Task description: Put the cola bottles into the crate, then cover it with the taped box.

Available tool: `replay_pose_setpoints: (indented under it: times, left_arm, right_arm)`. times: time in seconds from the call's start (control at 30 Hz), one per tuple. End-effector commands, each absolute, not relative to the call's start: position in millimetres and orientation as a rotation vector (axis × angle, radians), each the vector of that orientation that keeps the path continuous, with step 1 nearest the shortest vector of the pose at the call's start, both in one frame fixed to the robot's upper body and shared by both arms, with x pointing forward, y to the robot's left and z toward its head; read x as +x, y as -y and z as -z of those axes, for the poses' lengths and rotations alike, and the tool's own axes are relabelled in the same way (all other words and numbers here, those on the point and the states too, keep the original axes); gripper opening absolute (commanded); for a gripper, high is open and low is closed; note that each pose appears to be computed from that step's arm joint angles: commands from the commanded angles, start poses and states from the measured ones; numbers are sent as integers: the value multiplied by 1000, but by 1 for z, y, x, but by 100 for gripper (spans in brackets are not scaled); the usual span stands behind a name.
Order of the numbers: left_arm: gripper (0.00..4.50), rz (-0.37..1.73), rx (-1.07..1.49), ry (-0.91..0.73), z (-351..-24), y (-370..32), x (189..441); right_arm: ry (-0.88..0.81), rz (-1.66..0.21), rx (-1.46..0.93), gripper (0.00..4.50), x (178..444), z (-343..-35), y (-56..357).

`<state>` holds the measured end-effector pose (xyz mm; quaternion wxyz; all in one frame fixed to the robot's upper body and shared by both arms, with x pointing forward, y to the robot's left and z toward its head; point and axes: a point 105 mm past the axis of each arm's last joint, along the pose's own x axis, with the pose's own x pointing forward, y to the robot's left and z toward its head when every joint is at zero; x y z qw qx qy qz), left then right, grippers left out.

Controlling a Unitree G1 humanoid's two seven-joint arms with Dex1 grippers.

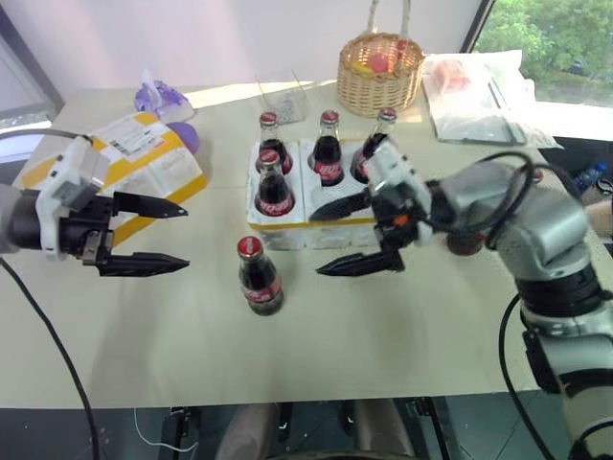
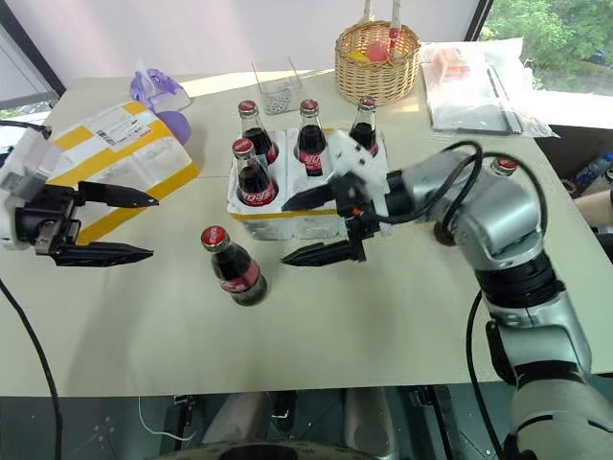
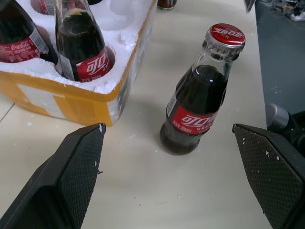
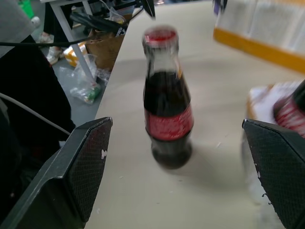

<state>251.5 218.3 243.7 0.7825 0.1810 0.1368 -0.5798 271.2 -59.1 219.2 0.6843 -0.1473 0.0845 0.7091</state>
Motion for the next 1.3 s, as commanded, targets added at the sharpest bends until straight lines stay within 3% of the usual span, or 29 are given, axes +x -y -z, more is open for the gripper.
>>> replay_pose_setpoints:
  times: [0.03,0.2,1.13,1.23,1.3]
  left_arm:
    - [447,1231,435,-268,-253,-222,249]
    - [447,1200,430,-262,-255,-227,252]
    - [447,1173,443,-260,-255,-231,251]
    - [450,1176,443,-252,-255,-230,253]
    - [450,1178,443,-246,-256,-229,254]
  right_arm:
    - [-154,-1600,-357,450,267,-203,47]
    - [-151,-1645,-300,450,264,-183,27]
    - [-173,-1616,-185,450,276,-144,-28]
    - [-196,-1626,-173,367,275,-141,-29]
    - [-197,-1629,-166,275,274,-142,-29]
